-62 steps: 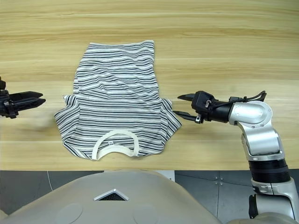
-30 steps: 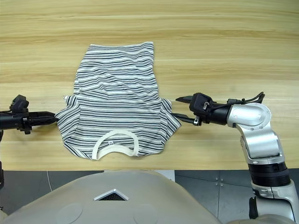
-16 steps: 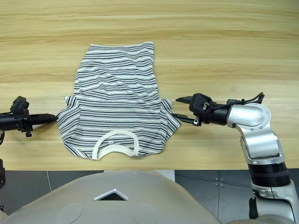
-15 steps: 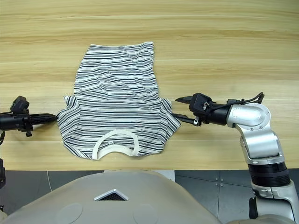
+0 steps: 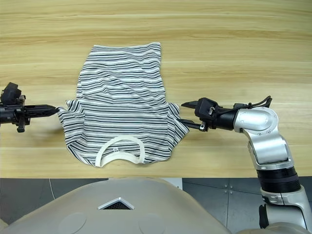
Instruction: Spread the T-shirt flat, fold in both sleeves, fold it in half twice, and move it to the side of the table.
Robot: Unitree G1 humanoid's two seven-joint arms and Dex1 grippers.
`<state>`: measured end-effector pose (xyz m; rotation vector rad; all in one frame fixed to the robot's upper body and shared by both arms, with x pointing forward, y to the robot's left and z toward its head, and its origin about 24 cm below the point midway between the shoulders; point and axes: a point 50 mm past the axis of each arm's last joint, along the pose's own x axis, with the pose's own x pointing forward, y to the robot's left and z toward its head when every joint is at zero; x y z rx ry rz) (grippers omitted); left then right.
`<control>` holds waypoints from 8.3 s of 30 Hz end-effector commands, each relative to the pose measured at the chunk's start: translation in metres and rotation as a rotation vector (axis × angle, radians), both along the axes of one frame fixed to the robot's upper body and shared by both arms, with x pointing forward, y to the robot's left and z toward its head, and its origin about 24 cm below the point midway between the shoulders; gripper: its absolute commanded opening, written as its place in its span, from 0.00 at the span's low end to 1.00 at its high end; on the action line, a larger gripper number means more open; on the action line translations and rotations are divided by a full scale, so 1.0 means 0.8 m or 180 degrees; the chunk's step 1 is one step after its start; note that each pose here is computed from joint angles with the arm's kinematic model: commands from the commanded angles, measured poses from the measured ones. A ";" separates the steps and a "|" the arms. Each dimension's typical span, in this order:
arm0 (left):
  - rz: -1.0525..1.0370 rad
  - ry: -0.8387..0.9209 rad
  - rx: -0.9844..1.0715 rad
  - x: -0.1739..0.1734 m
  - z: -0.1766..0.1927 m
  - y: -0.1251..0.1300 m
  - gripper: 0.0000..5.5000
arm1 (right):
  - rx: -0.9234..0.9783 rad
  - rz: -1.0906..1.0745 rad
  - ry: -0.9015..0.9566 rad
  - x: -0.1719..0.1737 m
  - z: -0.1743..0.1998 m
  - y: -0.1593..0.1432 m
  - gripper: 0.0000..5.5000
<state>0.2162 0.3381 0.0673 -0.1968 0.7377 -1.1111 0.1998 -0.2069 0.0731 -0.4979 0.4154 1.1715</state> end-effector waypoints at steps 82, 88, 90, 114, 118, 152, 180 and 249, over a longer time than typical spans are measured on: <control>-0.1278 -0.0573 0.0603 0.043 -0.019 -0.066 0.37 | -0.0005 0.0055 -0.0143 0.016 -0.008 0.010 0.46; -0.1421 -0.0544 0.0608 0.051 -0.035 -0.084 0.37 | -0.0004 0.0052 -0.0158 0.017 -0.008 0.009 0.46; -0.1499 -0.0550 0.0589 0.052 -0.038 -0.092 0.37 | -0.0001 0.0050 -0.0162 0.017 -0.009 0.009 0.46; -0.1078 -0.1803 -0.0404 0.069 0.082 -0.093 0.37 | 0.0237 -0.0071 0.0108 0.030 0.011 -0.028 0.46; -0.0647 -0.2385 -0.0801 0.046 0.123 -0.066 0.37 | 0.1110 -0.0119 0.0751 0.047 0.034 -0.051 0.46; 0.0560 -0.2762 -0.0319 -0.033 0.107 -0.021 0.37 | 0.0194 0.0155 0.2491 0.018 -0.067 -0.035 0.46; 0.0524 -0.2807 -0.0331 -0.024 0.109 -0.021 0.38 | 0.0142 0.0319 0.2159 0.037 -0.020 -0.051 0.02; 0.0365 -0.2857 -0.0529 0.001 0.098 -0.042 0.38 | 0.1389 0.1546 0.1483 0.057 0.002 0.154 0.27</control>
